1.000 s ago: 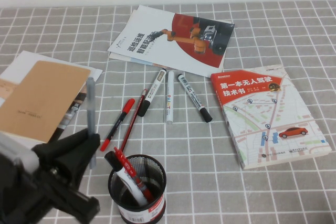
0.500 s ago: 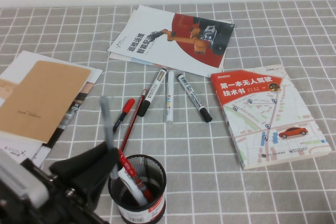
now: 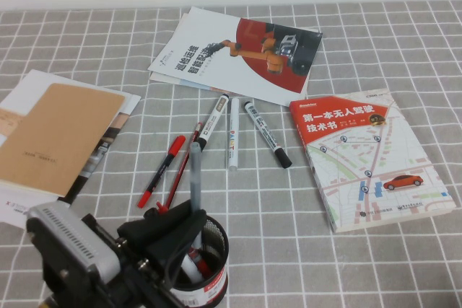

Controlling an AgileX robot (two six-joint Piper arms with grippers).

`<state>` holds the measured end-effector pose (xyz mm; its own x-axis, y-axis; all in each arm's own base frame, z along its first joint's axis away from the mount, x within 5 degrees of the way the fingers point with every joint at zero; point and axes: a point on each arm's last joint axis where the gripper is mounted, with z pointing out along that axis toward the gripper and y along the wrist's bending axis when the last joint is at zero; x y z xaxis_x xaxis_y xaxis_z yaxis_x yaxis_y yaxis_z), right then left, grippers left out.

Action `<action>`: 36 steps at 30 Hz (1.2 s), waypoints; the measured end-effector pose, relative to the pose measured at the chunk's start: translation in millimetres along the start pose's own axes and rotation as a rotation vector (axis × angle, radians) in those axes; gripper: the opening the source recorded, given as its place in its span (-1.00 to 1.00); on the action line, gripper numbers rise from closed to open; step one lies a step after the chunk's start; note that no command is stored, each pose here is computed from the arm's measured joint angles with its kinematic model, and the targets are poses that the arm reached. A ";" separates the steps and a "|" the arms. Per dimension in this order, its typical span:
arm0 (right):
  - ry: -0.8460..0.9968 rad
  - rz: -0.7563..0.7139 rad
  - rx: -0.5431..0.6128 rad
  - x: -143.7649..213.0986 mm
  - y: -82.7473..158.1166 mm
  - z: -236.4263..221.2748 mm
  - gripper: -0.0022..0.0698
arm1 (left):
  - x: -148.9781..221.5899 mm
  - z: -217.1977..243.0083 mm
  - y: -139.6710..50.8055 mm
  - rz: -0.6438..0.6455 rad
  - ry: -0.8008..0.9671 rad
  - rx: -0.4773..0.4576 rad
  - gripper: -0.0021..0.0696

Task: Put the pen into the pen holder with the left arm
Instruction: Place the pen onto the pen holder

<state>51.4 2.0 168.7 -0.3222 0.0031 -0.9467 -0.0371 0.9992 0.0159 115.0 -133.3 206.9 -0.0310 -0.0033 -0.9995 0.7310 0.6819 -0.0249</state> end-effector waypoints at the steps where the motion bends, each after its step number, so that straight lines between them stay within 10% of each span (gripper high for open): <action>1: 0.000 0.000 0.000 0.0 0.0 0.0 -0.98 | 1.3 1.1 0.0 0.000 0.003 -0.001 -0.81; 36: 0.000 0.000 0.000 0.0 0.0 0.0 -0.98 | 36.1 20.3 6.3 -0.056 0.106 -0.083 -0.80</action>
<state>51.4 2.0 168.7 -0.3222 0.0031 -0.9467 -0.0371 0.9992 0.0159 132.4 -144.0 170.3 -0.1454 0.0317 -0.9889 0.6673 0.7411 -0.0744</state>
